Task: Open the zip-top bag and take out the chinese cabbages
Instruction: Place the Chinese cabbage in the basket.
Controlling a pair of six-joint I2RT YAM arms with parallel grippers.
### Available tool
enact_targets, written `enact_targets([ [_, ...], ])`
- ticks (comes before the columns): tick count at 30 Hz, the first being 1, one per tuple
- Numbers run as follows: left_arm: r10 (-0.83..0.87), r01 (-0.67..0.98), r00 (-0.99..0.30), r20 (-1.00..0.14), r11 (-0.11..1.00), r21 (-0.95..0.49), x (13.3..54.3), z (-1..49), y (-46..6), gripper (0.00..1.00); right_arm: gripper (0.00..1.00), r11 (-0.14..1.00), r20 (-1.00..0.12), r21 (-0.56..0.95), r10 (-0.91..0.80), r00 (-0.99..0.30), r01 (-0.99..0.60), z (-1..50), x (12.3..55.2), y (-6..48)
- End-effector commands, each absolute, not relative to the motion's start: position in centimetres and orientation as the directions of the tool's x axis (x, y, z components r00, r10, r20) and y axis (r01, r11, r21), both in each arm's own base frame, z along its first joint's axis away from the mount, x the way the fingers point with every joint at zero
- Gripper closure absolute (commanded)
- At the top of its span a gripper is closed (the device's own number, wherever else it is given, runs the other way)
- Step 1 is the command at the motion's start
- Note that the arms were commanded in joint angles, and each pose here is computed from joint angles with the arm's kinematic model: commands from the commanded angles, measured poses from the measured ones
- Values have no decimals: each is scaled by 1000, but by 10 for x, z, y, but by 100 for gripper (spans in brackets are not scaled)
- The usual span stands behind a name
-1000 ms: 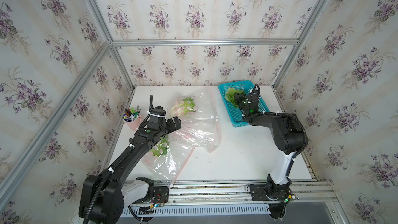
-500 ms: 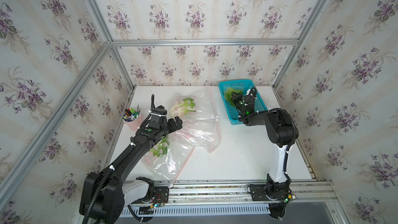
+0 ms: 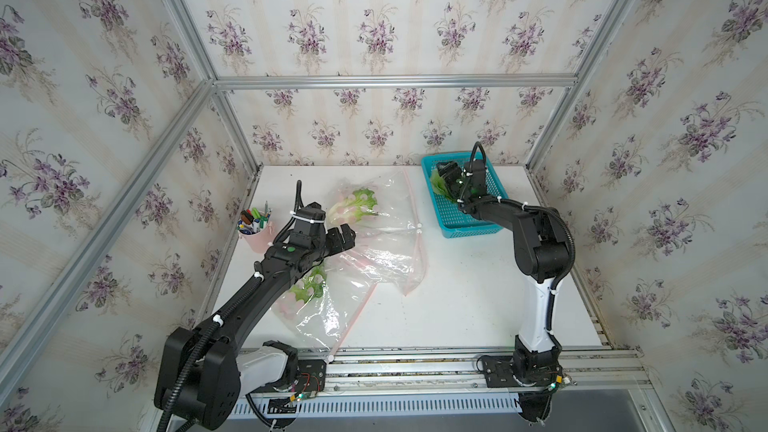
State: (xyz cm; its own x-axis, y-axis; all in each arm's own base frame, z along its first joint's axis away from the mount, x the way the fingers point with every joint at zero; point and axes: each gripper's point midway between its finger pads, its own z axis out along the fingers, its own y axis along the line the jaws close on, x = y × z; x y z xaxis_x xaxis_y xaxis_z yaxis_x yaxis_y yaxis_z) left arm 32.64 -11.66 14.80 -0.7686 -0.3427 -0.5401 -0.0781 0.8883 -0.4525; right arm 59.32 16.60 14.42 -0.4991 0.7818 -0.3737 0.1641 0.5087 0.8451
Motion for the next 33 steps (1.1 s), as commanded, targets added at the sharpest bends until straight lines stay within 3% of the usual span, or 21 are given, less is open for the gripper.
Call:
enact_targets([
  [1,-338,-64,-769,-543,886,-460,327,150,-119,1,15,584,-297,754,712,-636,301,105,575,172],
  [9,-328,-65,-796,-510,883,-465,320,138,-123,1,8,679,-253,666,595,-763,309,91,562,185],
  [16,-317,-55,-805,-502,882,-469,316,136,-125,1,1,741,-304,599,560,-771,302,105,544,172],
  [26,-306,-33,-794,-525,885,-465,313,144,-124,1,0,751,-334,602,545,-769,271,129,525,169],
  [33,-308,-44,-777,-549,896,-441,305,152,-114,1,0,752,-412,626,543,-732,206,145,462,159],
])
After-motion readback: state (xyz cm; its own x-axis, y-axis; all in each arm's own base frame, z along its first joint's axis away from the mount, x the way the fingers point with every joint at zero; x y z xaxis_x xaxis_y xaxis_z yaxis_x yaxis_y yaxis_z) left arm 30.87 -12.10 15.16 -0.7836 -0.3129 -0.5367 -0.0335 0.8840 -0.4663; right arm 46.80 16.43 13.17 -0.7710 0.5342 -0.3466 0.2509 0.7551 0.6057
